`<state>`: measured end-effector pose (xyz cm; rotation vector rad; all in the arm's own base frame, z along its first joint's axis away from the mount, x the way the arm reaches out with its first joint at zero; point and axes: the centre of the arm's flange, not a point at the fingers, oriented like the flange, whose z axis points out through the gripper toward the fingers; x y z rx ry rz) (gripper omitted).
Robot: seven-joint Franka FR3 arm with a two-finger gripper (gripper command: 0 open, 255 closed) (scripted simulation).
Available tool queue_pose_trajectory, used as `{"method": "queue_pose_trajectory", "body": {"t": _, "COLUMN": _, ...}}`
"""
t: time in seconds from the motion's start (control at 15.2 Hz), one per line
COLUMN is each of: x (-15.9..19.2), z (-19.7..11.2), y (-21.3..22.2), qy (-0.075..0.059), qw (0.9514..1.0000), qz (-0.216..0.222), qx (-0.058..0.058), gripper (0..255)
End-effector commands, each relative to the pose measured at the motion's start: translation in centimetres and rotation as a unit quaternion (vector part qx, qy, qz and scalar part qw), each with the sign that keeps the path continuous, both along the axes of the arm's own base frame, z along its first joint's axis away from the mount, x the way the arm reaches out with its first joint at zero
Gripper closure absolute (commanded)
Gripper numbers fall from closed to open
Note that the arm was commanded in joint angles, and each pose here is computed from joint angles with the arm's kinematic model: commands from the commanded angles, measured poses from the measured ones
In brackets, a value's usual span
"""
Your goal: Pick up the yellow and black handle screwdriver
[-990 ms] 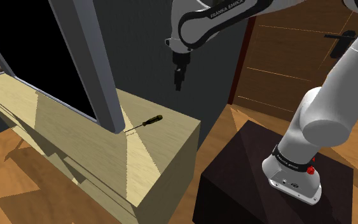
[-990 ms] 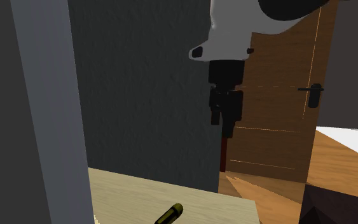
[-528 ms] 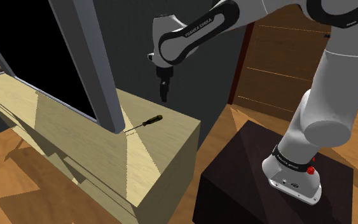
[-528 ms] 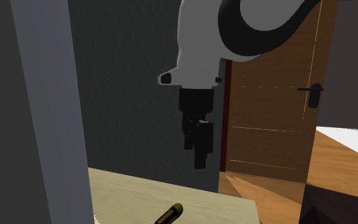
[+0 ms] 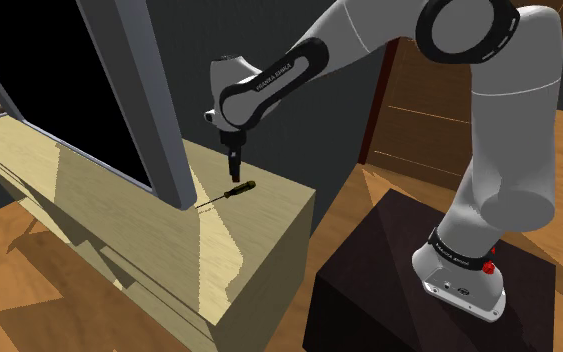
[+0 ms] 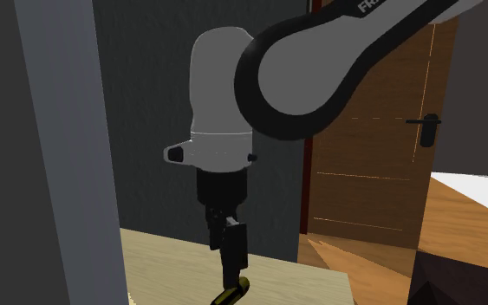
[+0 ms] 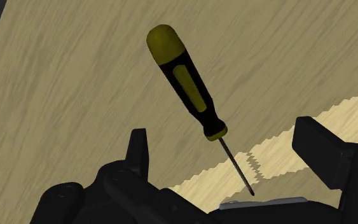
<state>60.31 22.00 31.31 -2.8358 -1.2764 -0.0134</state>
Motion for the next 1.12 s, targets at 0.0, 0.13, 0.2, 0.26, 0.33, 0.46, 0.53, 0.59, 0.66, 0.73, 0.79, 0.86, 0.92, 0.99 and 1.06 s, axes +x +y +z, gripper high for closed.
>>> {"method": "queue_pose_trajectory", "body": {"t": 0.0, "x": 1.0, "z": -1.4, "y": 2.0, "qy": 0.003, "qw": 0.9998, "qz": 0.021, "qx": 0.003, "gripper": 0}}
{"method": "queue_pose_trajectory", "body": {"t": 0.13, "x": 1.8, "z": -3.1, "y": 3.9, "qy": 0.006, "qw": 0.9991, "qz": 0.041, "qx": 0.006, "gripper": 0}}
{"method": "queue_pose_trajectory", "body": {"t": 0.2, "x": 2.0, "z": -3.5, "y": 4.3, "qy": 0.007, "qw": 0.9989, "qz": 0.046, "qx": 0.007, "gripper": 0}}
{"method": "queue_pose_trajectory", "body": {"t": 0.26, "x": 2.0, "z": -4.0, "y": 4.3, "qy": 0.007, "qw": 0.9989, "qz": 0.046, "qx": 0.007, "gripper": 0}}
{"method": "queue_pose_trajectory", "body": {"t": 0.33, "x": 2.0, "z": -4.5, "y": 4.3, "qy": 0.007, "qw": 0.9989, "qz": 0.046, "qx": 0.007, "gripper": 0}}
{"method": "queue_pose_trajectory", "body": {"t": 0.46, "x": 2.0, "z": -5.6, "y": 4.3, "qy": 0.007, "qw": 0.9989, "qz": 0.046, "qx": 0.007, "gripper": 0}}
{"method": "queue_pose_trajectory", "body": {"t": 0.53, "x": 2.0, "z": -6.1, "y": 4.3, "qy": 0.007, "qw": 0.9989, "qz": 0.046, "qx": 0.007, "gripper": 0}}
{"method": "queue_pose_trajectory", "body": {"t": 0.59, "x": 2.0, "z": -6.6, "y": 4.3, "qy": 0.007, "qw": 0.9989, "qz": 0.046, "qx": 0.007, "gripper": 0}}
{"method": "queue_pose_trajectory", "body": {"t": 0.66, "x": 2.0, "z": -7.2, "y": 4.3, "qy": 0.007, "qw": 0.9989, "qz": 0.046, "qx": 0.007, "gripper": 0}}
{"method": "queue_pose_trajectory", "body": {"t": 0.73, "x": 2.0, "z": -7.5, "y": 4.3, "qy": 0.007, "qw": 0.9989, "qz": 0.046, "qx": 0.007, "gripper": 0}}
{"method": "queue_pose_trajectory", "body": {"t": 0.79, "x": 2.0, "z": -7.5, "y": 4.3, "qy": 0.007, "qw": 0.9989, "qz": 0.046, "qx": 0.007, "gripper": 0}}
{"method": "queue_pose_trajectory", "body": {"t": 0.86, "x": 2.0, "z": -7.4, "y": 4.3, "qy": 0.007, "qw": 0.9989, "qz": 0.046, "qx": 0.007, "gripper": 255}}
{"method": "queue_pose_trajectory", "body": {"t": 0.92, "x": 2.0, "z": -7.4, "y": 4.3, "qy": 0.007, "qw": 0.9989, "qz": 0.046, "qx": 0.007, "gripper": 255}}
{"method": "queue_pose_trajectory", "body": {"t": 0.99, "x": 2.0, "z": -7.4, "y": 4.3, "qy": 0.007, "qw": 0.9989, "qz": 0.046, "qx": 0.007, "gripper": 255}}
{"method": "queue_pose_trajectory", "body": {"t": 1.06, "x": 2.0, "z": -7.4, "y": 4.3, "qy": 0.007, "qw": 0.9989, "qz": 0.046, "qx": 0.007, "gripper": 255}}
